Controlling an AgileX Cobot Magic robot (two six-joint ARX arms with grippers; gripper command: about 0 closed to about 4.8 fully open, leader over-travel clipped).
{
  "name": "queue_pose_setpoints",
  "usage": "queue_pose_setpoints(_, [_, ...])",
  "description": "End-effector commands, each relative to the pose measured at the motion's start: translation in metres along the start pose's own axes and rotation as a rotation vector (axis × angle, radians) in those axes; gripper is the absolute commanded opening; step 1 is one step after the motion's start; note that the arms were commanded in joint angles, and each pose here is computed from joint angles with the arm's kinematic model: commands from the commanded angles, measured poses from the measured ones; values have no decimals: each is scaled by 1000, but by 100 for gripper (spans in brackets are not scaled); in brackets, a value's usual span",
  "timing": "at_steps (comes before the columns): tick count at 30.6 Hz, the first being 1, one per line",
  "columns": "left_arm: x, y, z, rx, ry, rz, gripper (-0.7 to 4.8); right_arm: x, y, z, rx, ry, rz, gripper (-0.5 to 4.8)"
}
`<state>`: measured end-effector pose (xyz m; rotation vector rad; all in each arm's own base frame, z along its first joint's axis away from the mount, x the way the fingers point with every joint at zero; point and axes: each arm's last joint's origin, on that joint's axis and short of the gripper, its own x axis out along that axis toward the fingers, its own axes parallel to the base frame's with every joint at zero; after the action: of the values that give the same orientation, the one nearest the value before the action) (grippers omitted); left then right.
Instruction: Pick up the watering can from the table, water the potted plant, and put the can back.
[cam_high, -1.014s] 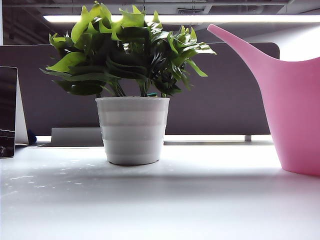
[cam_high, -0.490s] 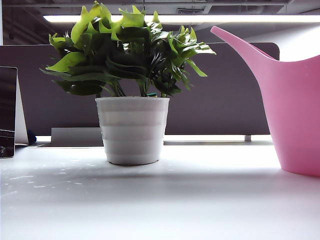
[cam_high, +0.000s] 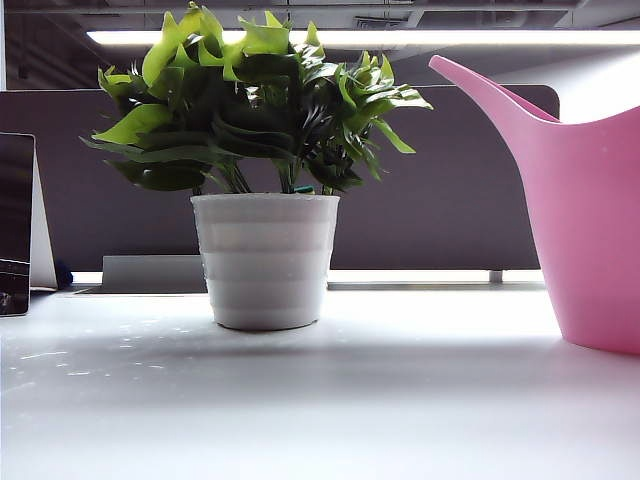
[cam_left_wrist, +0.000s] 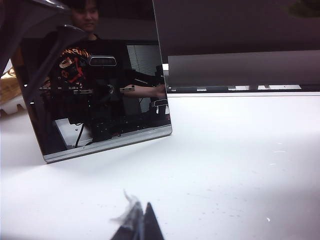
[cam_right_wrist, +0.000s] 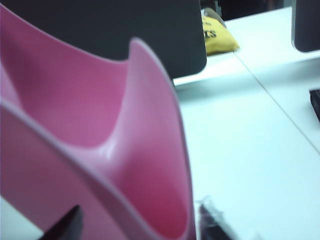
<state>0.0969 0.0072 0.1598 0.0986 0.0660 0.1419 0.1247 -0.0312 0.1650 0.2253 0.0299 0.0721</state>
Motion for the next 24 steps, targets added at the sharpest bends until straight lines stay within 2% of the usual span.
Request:
queue_pose_setpoints(1, [0,0,1,-1,-12,3,-5,-8,2,-1,15,17,-51,338])
queue_pose_setpoints(7, [0,0,1,-1,-12,3,-5,-24,8,-2,15,12,-78,338])
queue_pose_setpoints(12, [0,0,1,-1,-11,3,-5,-35,14,3,34,71,-84,336])
queue_pose_setpoints(14, [0,0,1,-1,-11,3,-5,-36,16,6,33,66,-81,322])
queue_pose_setpoints(16, [0,0,1,-1,-9,2,-5,-37,17,9,32,53,-54,259])
queue_pose_setpoints(22, [0,0,1,-1,-9,2,-5,-40,24,21,31,36,29,13])
queue_pose_setpoints(23, [0,0,1,-1,-9,2,-5,-41,25,23,28,31,39,-9])
queue_pose_setpoints(24, [0,0,1,-1,-8,3,-5,-41,25,25,26,26,42,-9])
